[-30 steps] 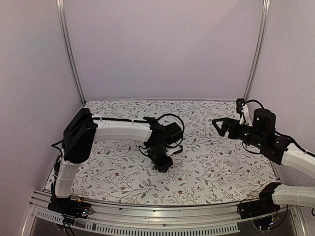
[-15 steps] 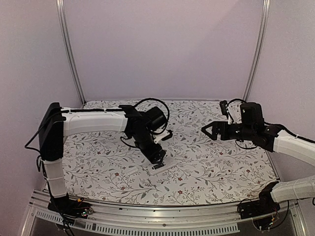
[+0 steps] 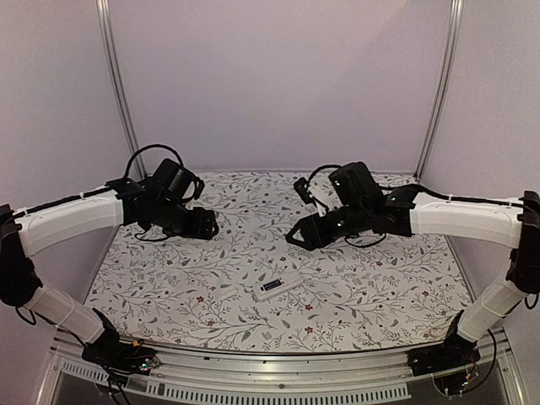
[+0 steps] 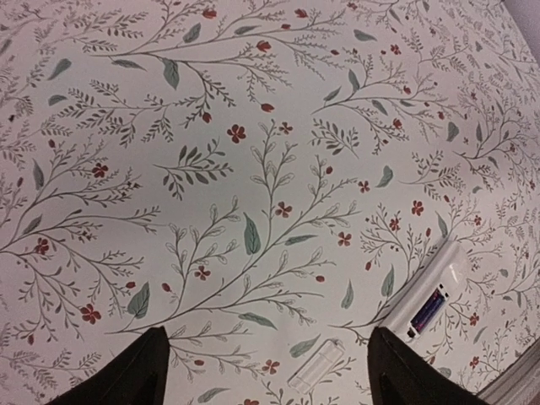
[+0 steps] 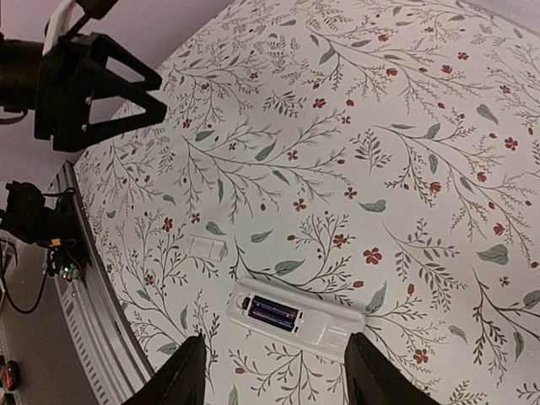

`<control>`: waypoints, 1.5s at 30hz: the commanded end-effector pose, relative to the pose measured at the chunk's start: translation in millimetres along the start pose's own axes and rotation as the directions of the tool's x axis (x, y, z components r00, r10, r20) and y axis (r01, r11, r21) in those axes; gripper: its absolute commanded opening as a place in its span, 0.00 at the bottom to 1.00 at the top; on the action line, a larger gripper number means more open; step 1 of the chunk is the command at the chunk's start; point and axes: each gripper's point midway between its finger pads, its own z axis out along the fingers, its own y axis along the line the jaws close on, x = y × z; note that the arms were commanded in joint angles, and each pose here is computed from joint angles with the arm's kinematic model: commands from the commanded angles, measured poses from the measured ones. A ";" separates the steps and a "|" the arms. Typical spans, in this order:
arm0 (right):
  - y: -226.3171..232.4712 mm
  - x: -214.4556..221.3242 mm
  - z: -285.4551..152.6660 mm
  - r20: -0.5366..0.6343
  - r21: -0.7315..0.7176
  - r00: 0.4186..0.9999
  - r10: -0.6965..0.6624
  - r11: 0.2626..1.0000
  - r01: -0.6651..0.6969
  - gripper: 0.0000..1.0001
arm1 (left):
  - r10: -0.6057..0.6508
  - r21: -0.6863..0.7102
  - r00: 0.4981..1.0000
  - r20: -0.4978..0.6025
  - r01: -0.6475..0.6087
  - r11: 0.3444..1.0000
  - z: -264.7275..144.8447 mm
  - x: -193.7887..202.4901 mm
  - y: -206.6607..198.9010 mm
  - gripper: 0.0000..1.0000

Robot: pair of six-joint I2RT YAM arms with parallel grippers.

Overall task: Load the batteries into the remote control
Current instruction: Pick up the battery cover at the center of the board.

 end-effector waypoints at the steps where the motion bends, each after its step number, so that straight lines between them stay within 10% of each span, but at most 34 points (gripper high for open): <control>1: 31.8 27.0 38.9 -0.152 -0.012 0.985 -0.080 0.997 0.079 0.53 | -0.115 -0.016 0.984 0.137 0.118 0.993 -20.7 -18.3 18.7 0.82; 17: 81.5 72.2 155.7 -0.343 -0.038 0.927 -0.149 0.989 0.145 0.35 | -0.178 -0.026 0.950 0.258 0.191 0.981 -40.6 -11.2 40.9 0.82; 45: 69.9 103.0 210.0 -0.422 0.017 0.896 -0.140 0.987 0.162 0.16 | -0.153 -0.019 0.955 0.255 0.163 0.987 -36.2 -5.7 41.5 0.83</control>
